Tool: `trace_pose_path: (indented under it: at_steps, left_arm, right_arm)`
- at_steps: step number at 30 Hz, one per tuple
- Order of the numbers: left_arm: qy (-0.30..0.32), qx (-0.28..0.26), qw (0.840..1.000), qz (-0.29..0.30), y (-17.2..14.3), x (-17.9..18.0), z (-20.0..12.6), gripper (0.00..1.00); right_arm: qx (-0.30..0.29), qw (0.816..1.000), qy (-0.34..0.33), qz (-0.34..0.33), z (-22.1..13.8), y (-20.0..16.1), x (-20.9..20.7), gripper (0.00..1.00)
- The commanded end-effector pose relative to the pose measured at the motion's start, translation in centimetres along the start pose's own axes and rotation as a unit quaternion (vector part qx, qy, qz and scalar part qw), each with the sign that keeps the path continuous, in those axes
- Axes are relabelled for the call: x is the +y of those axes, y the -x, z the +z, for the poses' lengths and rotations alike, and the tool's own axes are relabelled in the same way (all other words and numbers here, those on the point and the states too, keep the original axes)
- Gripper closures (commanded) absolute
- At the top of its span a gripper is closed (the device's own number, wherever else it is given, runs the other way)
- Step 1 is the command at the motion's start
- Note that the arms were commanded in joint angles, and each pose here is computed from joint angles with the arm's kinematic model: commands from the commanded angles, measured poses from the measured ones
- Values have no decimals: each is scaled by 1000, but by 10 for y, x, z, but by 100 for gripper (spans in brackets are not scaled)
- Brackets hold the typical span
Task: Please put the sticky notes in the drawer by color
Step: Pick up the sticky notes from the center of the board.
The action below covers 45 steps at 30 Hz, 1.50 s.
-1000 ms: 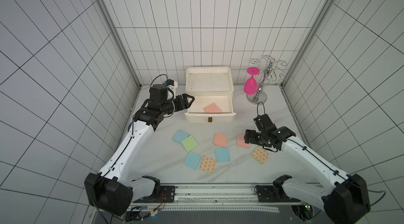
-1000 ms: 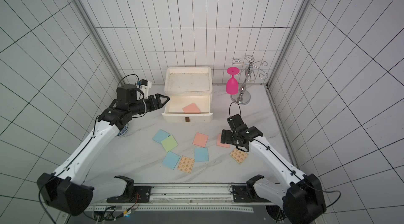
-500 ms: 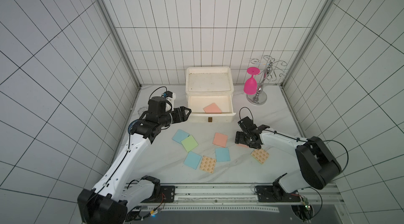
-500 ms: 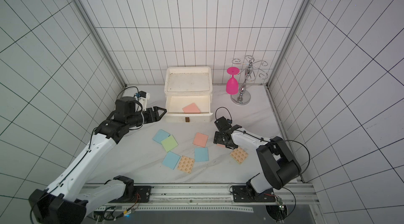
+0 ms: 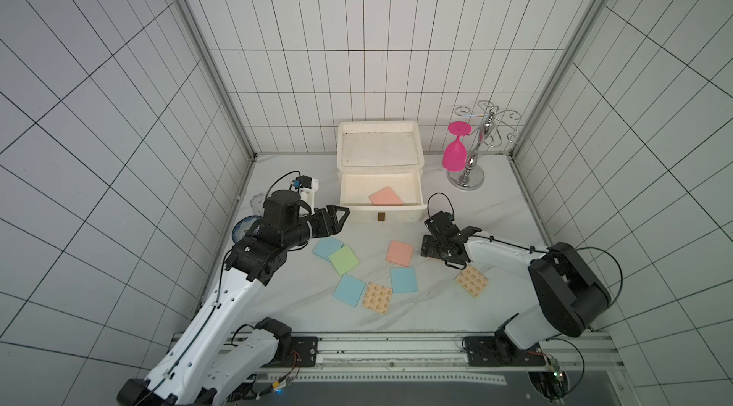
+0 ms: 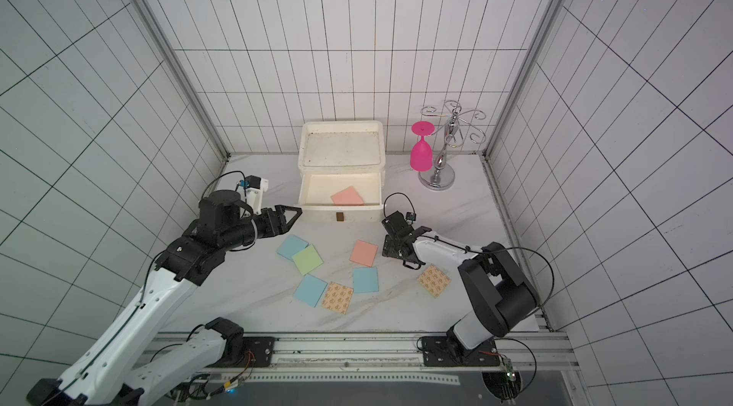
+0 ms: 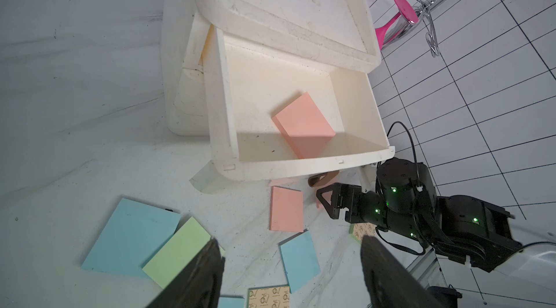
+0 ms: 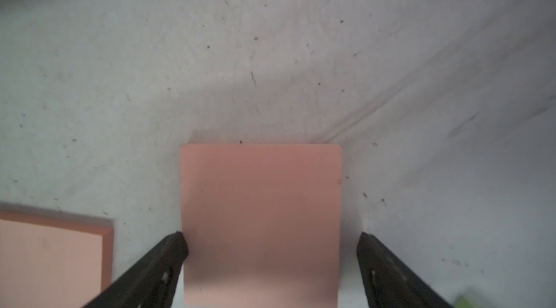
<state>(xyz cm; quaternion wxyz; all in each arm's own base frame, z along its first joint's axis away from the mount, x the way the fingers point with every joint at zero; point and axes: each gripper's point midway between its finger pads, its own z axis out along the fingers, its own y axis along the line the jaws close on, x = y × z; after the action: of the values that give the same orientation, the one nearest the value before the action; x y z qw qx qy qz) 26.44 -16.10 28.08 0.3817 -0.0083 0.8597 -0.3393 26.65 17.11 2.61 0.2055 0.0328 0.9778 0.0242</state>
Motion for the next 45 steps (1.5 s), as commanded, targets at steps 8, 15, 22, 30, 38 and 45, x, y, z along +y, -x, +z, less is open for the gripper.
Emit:
trace_pose_path:
  at_steps: [8, 15, 22, 30, 38, 45]
  left_arm:
    - [15, 5, 1000, 0, -3, -9, -1, 25]
    - [14, 15, 1000, 3, -8, -12, 1, 25]
    - [16, 15, 1000, 3, -8, -11, 0, 25]
    - [3, 26, 1000, -3, -15, -18, 6, 25]
    - [-54, 77, 995, 13, -33, -72, 35, 26]
    - [-172, 115, 978, -35, -32, -137, 55, 26]
  right_arm:
    - [-33, 999, -2, -8, -26, 13, -1, 5]
    - [8, 999, 29, -35, 3, -1, 19, 5]
    - [24, 998, 15, -48, 12, -13, 11, 7]
    - [17, 998, -4, -66, -7, -15, -9, 19]
    - [-50, 996, 54, -51, -89, 6, -21, 19]
    - [-147, 980, 125, -44, -183, 20, -38, 20]
